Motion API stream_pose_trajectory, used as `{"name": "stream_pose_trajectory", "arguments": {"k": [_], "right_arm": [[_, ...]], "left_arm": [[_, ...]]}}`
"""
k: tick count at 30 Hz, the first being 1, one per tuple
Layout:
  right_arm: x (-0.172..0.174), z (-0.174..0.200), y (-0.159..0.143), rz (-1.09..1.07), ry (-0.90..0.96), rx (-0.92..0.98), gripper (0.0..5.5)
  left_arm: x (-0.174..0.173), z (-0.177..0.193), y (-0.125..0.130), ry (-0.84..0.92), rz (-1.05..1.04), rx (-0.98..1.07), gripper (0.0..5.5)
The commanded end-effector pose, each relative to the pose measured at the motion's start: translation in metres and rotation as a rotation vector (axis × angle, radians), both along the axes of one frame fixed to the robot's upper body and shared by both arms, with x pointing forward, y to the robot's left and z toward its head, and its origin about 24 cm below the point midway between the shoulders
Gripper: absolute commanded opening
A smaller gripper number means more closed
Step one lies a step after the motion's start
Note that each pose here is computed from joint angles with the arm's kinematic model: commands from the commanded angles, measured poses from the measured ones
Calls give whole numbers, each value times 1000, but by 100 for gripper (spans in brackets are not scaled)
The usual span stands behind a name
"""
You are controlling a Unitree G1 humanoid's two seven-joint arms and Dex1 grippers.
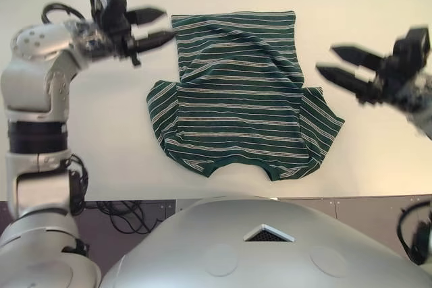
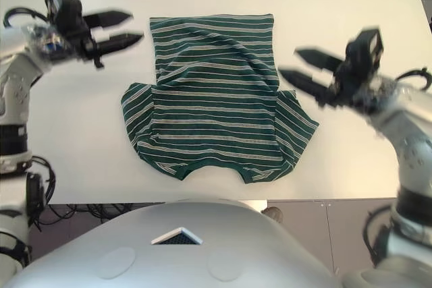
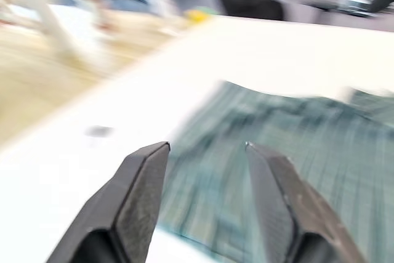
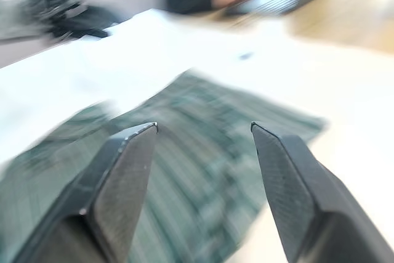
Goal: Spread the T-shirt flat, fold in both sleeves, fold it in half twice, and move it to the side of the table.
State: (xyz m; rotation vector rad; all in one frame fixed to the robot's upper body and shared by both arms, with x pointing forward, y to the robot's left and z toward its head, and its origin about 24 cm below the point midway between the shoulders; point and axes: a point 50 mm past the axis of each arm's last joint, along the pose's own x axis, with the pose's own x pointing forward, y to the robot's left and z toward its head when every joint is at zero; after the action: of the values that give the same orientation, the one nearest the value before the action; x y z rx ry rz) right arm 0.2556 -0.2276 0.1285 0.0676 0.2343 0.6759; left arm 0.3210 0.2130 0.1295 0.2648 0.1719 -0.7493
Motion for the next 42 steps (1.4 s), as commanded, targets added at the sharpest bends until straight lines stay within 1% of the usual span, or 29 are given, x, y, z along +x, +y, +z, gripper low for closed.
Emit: {"name": "stream_pose_trajectory", "arguments": {"k": [1,3,5,8,11,14,17,23,26,28,30,31,33,36,37,38,40,42], "right_arm": [[59,-34,29,-73,-22,-59,281],[82,-49,42,-91,-9,-82,281],[98,-66,52,-112,23,-110,281],[106,-85,62,-128,86,-177,281],[107,-97,71,-111,147,-215,281],[102,-113,78,-63,187,-377,281],[97,-126,71,-91,216,-522,281],[102,-119,47,-228,184,-583,281],[105,-115,47,-241,164,-568,281],[106,-113,51,-227,160,-515,281],[109,-108,57,-217,141,-426,281],[111,-104,59,-215,124,-393,281],[113,-100,60,-213,111,-374,281],[110,-105,60,-201,124,-395,281],[110,-105,58,-211,121,-400,281],[110,-104,56,-227,119,-387,281],[110,-103,49,-252,111,-371,281],[108,-104,44,-257,115,-377,281]], "left_arm": [[33,-47,-29,29,140,63,224],[43,-64,-45,55,180,72,224],[47,-81,-59,81,214,154,224],[45,-99,-68,127,225,262,224],[42,-109,-72,168,206,332,224],[43,-110,-75,162,192,388,224],[44,-110,-80,131,161,454,224],[53,-97,-90,30,157,548,224],[57,-91,-92,-31,149,611,224],[60,-87,-94,-74,159,628,224],[65,-74,-101,-109,203,494,224],[68,-64,-106,-134,221,385,224],[74,-44,-109,-184,248,222,224],[80,-22,-95,-243,254,86,224],[78,-19,-89,-255,196,53,224],[71,-20,-85,-251,95,20,224],[42,-42,-72,-200,-192,130,224],[6,-58,-52,-108,-359,201,224]]}}
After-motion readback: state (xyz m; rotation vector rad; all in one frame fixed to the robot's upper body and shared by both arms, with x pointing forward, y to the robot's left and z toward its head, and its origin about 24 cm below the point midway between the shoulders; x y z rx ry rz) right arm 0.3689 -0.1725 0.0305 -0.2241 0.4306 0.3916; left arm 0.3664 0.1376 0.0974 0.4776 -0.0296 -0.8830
